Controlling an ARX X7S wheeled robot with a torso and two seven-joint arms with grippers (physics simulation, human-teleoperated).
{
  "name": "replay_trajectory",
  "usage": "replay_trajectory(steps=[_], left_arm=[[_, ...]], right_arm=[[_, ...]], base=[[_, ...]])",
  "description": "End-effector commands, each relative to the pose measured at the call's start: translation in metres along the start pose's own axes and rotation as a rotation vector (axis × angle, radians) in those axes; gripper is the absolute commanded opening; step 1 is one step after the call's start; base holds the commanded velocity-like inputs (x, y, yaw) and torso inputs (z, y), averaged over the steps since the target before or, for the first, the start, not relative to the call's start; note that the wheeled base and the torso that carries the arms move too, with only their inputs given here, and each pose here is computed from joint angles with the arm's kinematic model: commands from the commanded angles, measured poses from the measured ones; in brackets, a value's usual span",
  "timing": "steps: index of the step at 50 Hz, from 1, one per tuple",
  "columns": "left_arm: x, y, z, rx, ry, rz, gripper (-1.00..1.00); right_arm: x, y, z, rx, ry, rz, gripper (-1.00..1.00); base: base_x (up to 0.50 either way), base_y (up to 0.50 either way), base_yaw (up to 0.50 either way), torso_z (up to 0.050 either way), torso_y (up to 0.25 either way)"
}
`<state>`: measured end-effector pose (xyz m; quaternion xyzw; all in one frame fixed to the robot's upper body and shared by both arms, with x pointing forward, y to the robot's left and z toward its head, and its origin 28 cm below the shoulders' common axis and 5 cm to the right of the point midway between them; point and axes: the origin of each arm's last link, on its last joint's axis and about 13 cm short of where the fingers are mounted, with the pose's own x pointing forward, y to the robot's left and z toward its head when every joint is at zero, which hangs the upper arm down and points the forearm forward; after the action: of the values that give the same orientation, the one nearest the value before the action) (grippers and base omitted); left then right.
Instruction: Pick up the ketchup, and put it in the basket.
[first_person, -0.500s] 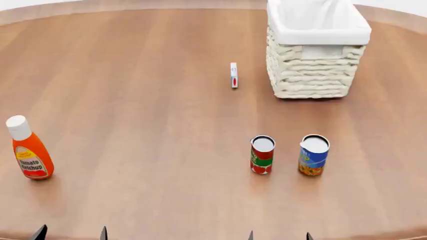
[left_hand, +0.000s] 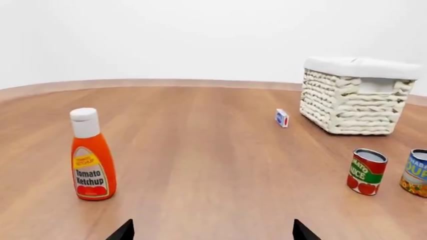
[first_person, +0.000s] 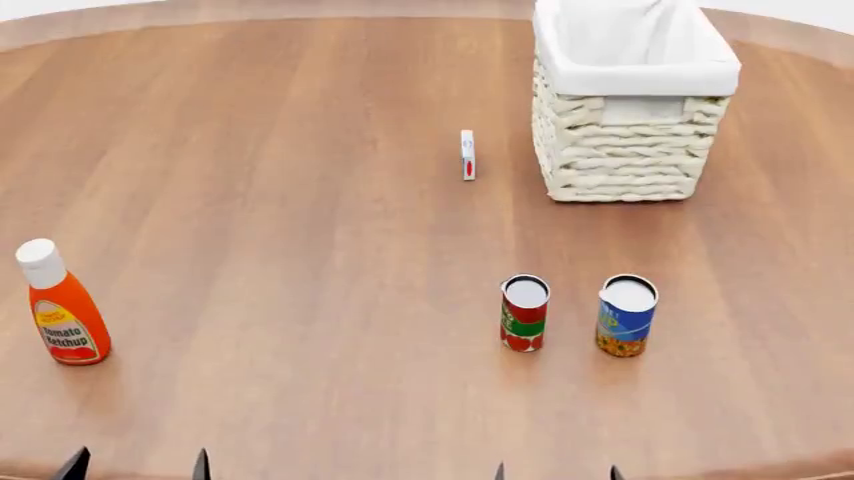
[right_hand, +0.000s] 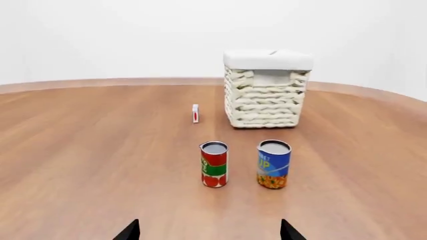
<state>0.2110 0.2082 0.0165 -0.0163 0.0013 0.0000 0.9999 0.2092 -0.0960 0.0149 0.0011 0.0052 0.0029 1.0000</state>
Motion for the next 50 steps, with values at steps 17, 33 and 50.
replay_trajectory(steps=[17,33,50], left_arm=[[-0.009,0.009,0.036,0.054,-0.151,0.037,1.00],[-0.021,0.008,0.061,0.056,-0.202,0.052,1.00],[-0.022,0.009,0.063,0.049,-0.211,0.053,1.00]], right_arm=[[-0.010,0.004,0.056,-0.031,-0.099,-0.008,1.00],[-0.019,0.010,0.084,-0.057,-0.169,-0.042,1.00],[-0.019,0.010,0.085,-0.049,-0.177,-0.056,1.00]], base=[[0.00,0.00,0.00,0.000,0.000],[0.00,0.00,0.00,0.000,0.000],[0.00,0.00,0.00,0.000,0.000]])
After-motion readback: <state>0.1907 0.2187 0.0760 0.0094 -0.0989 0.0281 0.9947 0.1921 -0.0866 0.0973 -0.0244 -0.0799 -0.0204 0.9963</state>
